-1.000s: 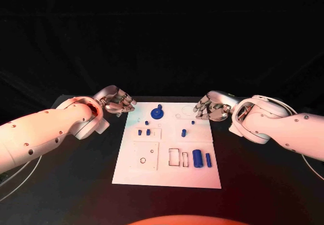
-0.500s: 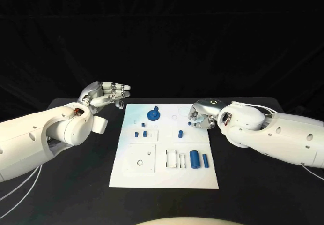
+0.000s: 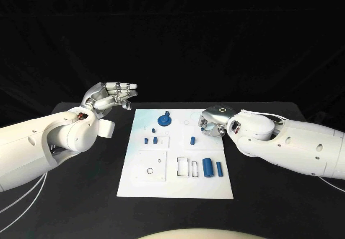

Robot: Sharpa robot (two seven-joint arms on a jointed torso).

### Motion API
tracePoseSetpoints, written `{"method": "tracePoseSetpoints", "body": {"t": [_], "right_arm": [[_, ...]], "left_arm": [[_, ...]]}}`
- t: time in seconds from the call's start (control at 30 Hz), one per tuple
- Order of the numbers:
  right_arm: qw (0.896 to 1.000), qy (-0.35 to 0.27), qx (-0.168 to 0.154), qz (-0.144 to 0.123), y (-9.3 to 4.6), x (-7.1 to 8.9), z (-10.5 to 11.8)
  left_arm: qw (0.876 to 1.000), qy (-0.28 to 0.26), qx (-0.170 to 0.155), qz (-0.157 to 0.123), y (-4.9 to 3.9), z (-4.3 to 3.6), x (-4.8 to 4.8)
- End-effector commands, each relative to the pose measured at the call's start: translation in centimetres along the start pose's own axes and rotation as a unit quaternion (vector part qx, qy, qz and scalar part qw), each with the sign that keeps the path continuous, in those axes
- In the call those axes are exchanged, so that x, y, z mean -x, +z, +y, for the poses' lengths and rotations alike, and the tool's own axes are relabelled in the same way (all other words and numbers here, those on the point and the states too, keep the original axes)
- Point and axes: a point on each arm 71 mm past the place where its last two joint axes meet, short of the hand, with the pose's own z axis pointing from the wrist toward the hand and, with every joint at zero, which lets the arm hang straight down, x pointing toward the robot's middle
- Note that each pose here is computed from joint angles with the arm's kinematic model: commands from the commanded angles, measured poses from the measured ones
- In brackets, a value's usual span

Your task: Assemble the parts on the task board

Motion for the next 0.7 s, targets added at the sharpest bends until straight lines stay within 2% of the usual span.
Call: {"method": "tracePoseSetpoints", "body": {"t": [0.03, 0.7], "right_arm": [[1.0, -0.012, -0.001, 0.001, 0.17, -0.22, 0.01], [1.0, -0.005, 0.001, 0.013, 0.91, -1.04, 0.01]], "left_arm": [[1.0, -0.014, -0.011, 0.006, -0.02, -0.23, -0.16], [1.0, -0.015, -0.004, 0.007, -0.05, -0.15, -0.1]]}}
